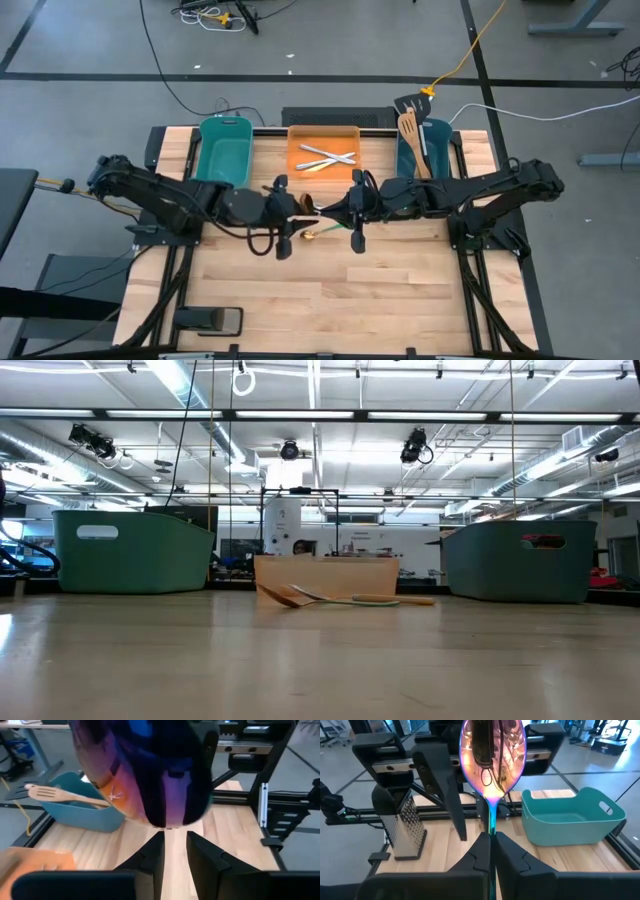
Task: Pick & Place Kitchen Items
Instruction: Put the blue spoon into the green bin
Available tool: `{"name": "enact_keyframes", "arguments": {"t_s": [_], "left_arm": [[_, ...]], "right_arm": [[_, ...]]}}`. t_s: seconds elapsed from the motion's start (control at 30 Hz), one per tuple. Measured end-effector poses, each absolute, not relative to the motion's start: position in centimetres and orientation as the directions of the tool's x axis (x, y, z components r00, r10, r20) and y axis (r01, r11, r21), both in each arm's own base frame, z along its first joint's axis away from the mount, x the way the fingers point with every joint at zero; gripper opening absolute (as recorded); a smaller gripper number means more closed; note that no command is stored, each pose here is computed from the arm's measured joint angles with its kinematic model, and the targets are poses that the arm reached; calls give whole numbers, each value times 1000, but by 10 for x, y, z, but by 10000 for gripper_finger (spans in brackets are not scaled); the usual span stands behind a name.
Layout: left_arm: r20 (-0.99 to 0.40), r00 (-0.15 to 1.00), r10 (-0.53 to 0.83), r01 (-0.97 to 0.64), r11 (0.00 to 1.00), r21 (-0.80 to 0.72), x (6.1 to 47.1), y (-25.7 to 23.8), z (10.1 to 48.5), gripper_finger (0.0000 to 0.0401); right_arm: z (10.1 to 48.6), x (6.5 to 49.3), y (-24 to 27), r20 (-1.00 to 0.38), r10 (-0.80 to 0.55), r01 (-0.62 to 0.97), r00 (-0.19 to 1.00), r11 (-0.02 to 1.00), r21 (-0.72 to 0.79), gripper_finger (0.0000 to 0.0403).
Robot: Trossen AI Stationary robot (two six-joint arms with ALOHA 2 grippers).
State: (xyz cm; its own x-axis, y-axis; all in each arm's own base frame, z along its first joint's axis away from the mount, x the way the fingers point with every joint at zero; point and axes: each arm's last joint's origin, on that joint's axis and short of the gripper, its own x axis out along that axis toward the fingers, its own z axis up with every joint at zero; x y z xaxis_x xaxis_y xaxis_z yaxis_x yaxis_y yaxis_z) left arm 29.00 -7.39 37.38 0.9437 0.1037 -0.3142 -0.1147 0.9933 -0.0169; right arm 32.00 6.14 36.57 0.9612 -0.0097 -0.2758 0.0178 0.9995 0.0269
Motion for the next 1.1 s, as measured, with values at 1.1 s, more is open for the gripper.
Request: {"name": "enact_keyframes", "arguments": {"t_s": [1.1], "left_arm": [[-234,972,18,-18,1000,3,316,-77,367,193]], "right_arm": [[379,320,65,-157,51,-53,986,999,-8,15]]}}
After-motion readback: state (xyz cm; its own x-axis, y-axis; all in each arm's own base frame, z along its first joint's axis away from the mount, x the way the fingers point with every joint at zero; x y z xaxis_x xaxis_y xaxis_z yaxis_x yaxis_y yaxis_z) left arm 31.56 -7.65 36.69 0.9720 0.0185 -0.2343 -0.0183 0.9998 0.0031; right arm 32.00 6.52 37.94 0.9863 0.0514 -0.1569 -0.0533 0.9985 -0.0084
